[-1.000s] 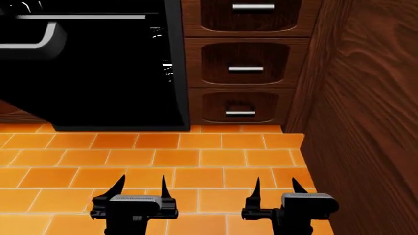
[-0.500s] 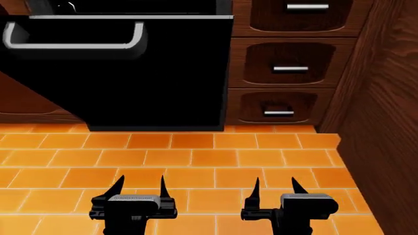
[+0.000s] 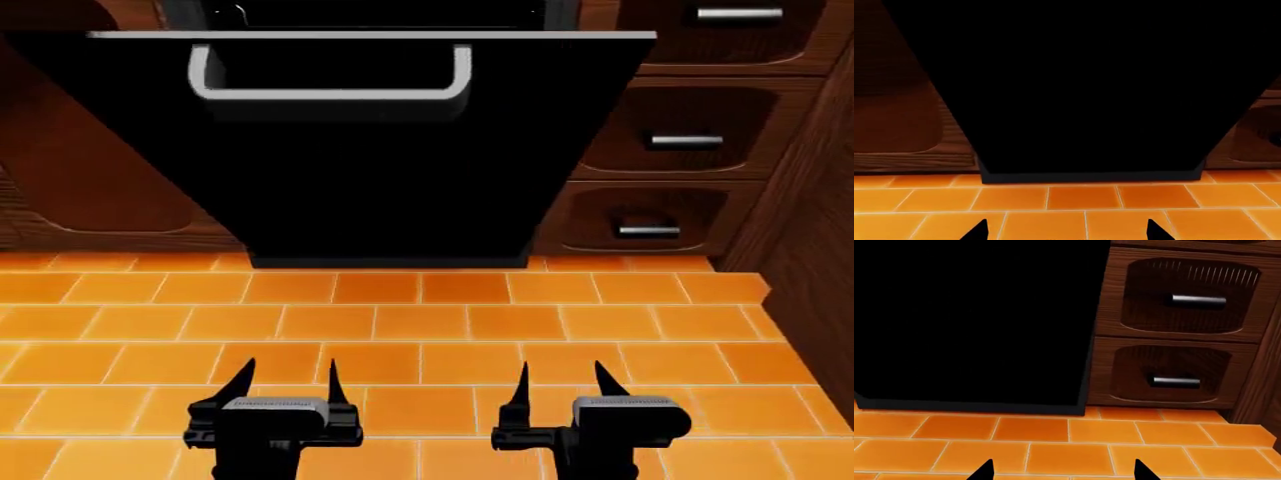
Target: Close the dishwasher door
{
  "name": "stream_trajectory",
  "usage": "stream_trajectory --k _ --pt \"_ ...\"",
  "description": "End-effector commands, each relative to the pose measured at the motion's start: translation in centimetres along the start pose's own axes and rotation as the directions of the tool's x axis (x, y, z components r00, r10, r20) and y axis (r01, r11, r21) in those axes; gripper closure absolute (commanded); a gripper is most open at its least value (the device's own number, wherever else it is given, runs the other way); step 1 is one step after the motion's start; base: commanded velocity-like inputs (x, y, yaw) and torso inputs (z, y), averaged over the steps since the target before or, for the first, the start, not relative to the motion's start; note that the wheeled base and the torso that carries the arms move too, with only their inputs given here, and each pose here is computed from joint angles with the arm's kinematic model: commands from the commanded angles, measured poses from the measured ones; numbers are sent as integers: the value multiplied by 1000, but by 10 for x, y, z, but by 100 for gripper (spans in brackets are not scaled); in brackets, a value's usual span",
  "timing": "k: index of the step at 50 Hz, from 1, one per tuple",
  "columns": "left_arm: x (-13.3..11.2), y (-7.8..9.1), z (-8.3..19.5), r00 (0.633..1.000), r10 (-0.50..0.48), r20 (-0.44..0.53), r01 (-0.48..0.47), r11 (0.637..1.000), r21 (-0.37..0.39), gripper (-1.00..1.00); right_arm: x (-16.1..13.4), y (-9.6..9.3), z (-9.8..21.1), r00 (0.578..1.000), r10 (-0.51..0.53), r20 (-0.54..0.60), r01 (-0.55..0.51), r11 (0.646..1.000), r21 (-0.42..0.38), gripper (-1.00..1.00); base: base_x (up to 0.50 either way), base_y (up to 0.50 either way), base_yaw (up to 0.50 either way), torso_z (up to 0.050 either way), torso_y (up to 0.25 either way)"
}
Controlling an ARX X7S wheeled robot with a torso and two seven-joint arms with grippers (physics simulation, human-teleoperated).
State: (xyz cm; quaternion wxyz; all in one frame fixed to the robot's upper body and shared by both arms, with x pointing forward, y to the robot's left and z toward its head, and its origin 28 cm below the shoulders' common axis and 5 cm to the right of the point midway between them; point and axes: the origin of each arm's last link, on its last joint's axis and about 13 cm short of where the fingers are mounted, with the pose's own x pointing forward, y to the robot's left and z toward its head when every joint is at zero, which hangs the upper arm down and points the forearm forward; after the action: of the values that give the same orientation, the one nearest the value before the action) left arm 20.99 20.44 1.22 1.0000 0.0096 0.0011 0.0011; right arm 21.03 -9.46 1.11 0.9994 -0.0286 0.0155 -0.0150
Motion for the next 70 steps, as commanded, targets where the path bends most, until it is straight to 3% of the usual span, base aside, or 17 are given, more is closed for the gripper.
stream_trajectory --k 1,9,25,70 --pt "0 0 0 1000 -2 -5 2 1000 3 -100 0 0 0 1000 2 4 -2 1000 1 -100 0 500 0 0 0" --pt "0 0 0 1000 -2 -4 2 1000 3 -100 0 0 1 1000 2 6 -2 1000 2 -100 0 500 0 0 0" --pt "0 -1 -1 1000 -8 -14 9 1000 11 -100 0 1 -1 1000 -2 -13 2 1000 -10 -100 29 0 0 0 0" --pt "1 -1 -1 1000 -6 -14 6 1000 8 -100 -1 1 0 1000 5 2 -5 1000 -14 -100 474 0 0 0 0"
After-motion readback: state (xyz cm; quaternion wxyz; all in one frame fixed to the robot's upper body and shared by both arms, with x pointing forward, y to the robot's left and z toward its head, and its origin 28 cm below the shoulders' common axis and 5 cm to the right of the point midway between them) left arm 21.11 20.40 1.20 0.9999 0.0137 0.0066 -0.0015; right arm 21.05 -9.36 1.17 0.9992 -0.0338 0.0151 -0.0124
